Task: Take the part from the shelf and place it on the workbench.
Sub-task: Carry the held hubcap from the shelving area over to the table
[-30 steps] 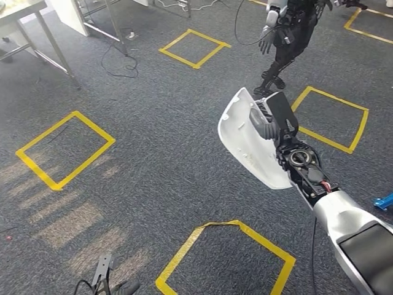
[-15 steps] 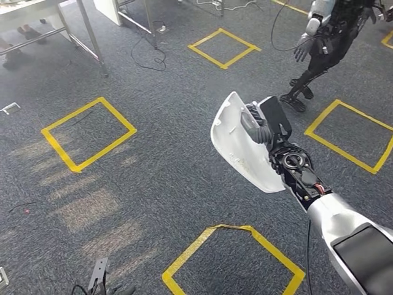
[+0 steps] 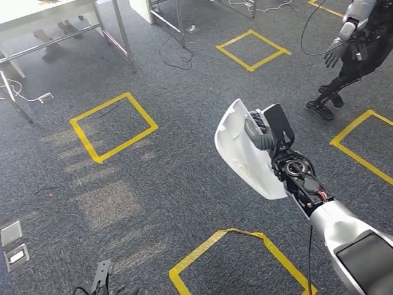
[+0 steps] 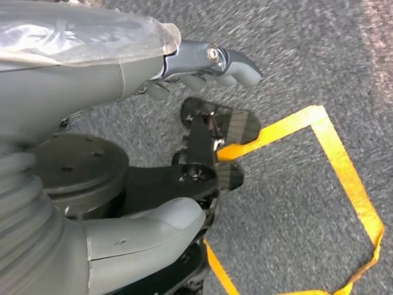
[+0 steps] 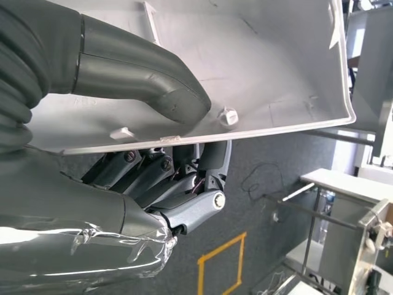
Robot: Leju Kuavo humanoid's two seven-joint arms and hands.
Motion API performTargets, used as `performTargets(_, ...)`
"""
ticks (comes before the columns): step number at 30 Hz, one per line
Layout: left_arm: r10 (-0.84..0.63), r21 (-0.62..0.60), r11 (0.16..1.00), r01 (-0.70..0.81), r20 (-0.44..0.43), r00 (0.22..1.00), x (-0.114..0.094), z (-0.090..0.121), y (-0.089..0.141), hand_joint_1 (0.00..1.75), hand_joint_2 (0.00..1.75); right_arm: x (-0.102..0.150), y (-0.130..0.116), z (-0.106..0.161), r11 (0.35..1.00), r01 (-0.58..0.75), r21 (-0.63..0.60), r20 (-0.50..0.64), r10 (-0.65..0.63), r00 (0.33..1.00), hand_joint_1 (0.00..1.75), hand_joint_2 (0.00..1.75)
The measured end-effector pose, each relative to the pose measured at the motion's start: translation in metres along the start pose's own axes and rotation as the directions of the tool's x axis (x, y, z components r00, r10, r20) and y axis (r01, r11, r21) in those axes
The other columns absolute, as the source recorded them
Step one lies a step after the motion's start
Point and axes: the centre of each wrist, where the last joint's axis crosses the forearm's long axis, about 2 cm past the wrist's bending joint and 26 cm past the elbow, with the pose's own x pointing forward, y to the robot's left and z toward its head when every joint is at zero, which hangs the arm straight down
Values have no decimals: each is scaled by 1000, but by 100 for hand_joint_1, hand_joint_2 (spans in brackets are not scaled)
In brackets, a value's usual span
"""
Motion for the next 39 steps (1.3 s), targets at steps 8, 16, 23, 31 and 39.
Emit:
performTargets(8, 23, -28, 999, -22, 39, 999, 12, -3, -4, 0, 175, -2, 1, 2, 999, 42, 16, 9, -43, 999, 175, 175)
performTargets(16, 21, -40, 999, -19, 60, 998, 18, -4, -9, 0, 175, 0, 1, 0, 999, 43, 23, 14, -43, 999, 175, 175)
performTargets(23, 22, -34, 999, -21, 51, 998, 12, -2, -12, 0, 175, -9, 3, 7, 999, 18, 37, -8, -17, 1000, 175, 175)
performTargets(31, 1, -51, 999, 1, 30, 1000, 8, -1, -12, 0, 175, -17, 13, 18, 999, 16, 48, -44, -14, 999, 175, 175)
performTargets(39, -21, -94, 995, 25, 44, 999, 22, -4, -17, 0, 175, -23, 15, 26, 999, 29, 40, -66, -27, 997, 175, 175)
